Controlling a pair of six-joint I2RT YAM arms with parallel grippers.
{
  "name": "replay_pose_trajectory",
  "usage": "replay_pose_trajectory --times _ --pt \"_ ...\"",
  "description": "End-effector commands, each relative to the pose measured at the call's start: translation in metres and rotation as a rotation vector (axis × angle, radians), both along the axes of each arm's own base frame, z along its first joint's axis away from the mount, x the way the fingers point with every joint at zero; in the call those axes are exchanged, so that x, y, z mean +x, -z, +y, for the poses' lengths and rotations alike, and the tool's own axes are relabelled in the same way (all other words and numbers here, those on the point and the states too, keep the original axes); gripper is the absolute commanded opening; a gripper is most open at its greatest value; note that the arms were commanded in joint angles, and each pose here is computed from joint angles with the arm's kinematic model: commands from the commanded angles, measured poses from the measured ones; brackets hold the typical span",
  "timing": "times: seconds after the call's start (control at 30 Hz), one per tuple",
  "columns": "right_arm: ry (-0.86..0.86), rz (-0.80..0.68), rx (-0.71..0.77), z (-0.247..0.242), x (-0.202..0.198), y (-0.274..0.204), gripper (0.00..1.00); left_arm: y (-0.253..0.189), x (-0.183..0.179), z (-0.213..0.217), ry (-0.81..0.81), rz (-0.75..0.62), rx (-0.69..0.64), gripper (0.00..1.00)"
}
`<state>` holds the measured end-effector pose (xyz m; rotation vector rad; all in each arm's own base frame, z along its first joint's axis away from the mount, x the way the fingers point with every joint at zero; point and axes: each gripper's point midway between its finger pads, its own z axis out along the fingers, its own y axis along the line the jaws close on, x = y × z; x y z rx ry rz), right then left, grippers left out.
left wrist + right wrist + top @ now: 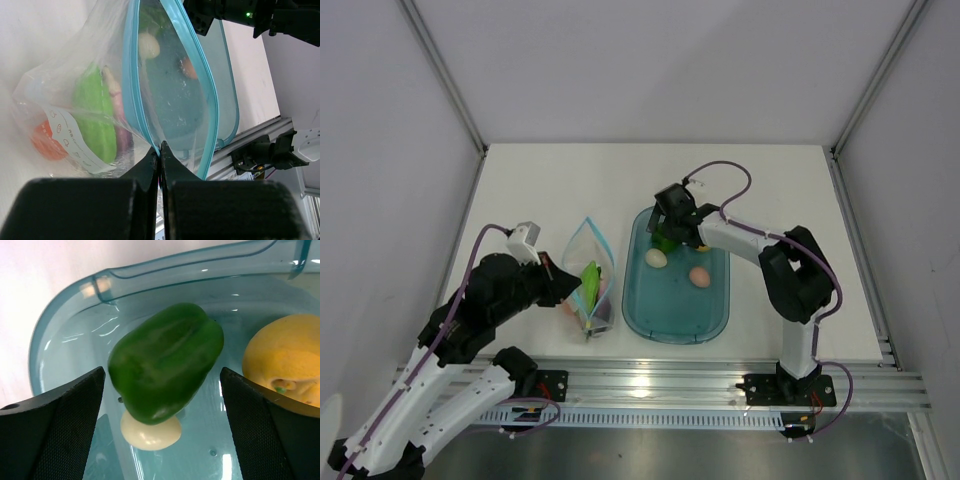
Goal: Place the food in the zip-top bag and seal the zipper
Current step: Pick up the fake vegetable from the bin.
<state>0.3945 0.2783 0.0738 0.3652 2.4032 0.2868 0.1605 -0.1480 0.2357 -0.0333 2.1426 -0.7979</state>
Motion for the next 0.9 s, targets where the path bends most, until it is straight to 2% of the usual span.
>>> replay_pose_trajectory --times 0.0,0.17,0.27,0.47,0.5,0.63,0.87 --pt "0.033 -0.03 0.019 0.005 0.016 0.0 0.97 -0.011 0.006 -0.005 0.016 -0.045 -0.019 0.01" --pt "0.046 -0.023 0.01 0.004 0.018 0.013 0.96 -0.01 0.006 -0.004 0.011 -0.045 -0.016 0.01" --pt "0.044 -0.023 0.013 0.004 0.017 0.019 0.9 -0.009 0.006 -0.004 0.011 -0.041 -0.016 0.0" --pt "0.031 -0.038 0.026 0.004 0.013 0.017 0.61 -0.007 0.004 -0.005 0.017 -0.034 -0.023 0.01" --pt "0.029 -0.049 0.022 0.004 0.012 0.014 0.51 -0.006 0.004 -0.005 0.016 -0.031 -0.023 0.0" --pt "0.027 -0.094 -0.015 -0.001 0.004 -0.005 0.26 -0.004 0.001 -0.005 0.02 -0.026 -0.032 0.01" --pt "-0.059 -0.233 -0.074 0.012 -0.034 -0.081 0.2 0.0 0.001 -0.005 0.02 -0.011 -0.025 0.01"
